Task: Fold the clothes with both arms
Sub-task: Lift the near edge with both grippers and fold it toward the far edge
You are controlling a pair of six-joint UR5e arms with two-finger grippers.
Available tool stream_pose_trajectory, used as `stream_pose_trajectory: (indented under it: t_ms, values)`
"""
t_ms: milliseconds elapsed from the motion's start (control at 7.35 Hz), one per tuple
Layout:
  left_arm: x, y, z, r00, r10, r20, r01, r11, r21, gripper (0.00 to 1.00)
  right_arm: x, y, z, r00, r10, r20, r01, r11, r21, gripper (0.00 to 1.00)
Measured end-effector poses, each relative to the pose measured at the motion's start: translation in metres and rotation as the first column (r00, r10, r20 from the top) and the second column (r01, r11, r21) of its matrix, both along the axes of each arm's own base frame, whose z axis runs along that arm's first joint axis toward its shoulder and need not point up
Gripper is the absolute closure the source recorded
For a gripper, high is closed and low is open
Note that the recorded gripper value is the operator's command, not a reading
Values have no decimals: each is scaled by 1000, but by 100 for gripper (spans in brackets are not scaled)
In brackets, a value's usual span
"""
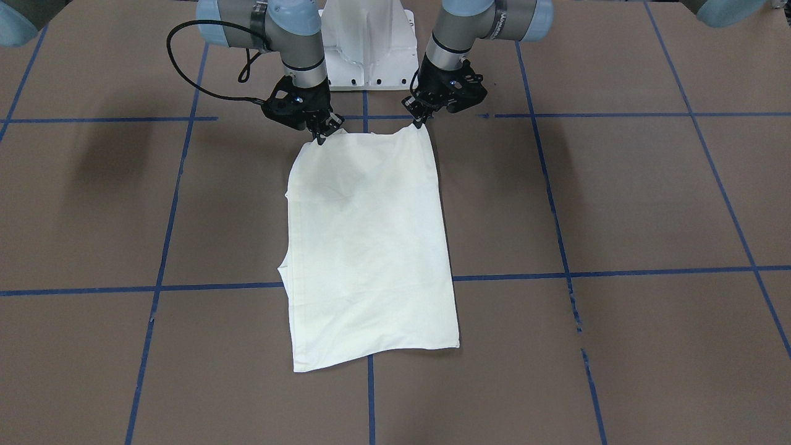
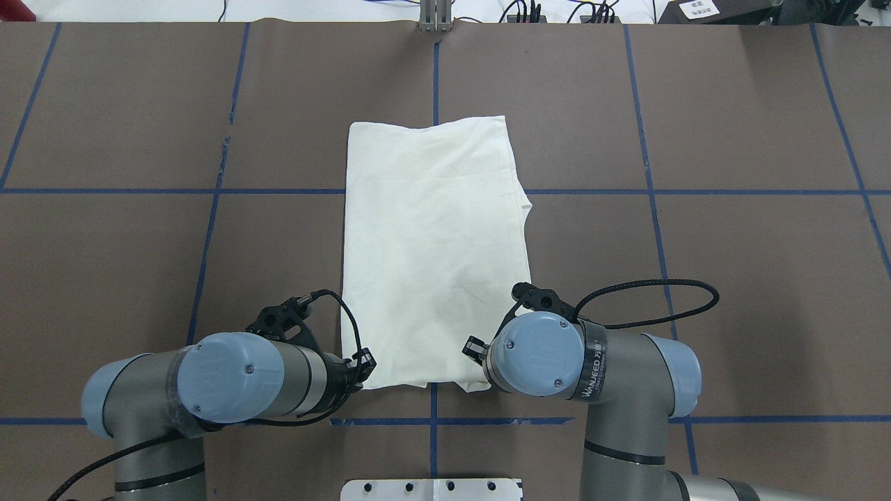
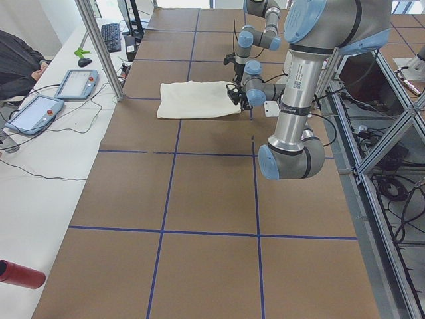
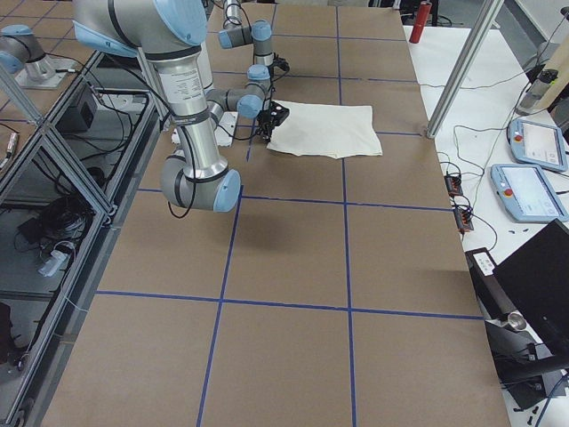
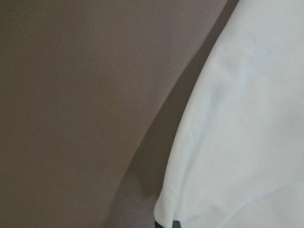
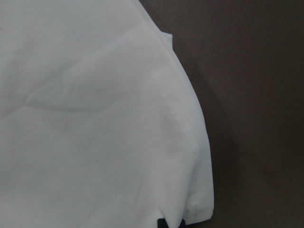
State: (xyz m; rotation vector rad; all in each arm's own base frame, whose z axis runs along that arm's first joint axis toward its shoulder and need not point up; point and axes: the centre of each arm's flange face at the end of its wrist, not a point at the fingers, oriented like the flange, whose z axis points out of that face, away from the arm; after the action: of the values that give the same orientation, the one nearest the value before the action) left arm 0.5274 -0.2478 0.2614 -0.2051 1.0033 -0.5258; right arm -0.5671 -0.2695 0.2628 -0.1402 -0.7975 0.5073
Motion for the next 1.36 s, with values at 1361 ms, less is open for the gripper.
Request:
stream_pose_trajectory:
  t_ms: [1361]
  values:
    - [-85, -50, -53, 999, 2, -48, 4, 993, 122, 100, 58, -82, -55, 980, 67, 186, -88, 991, 106, 100]
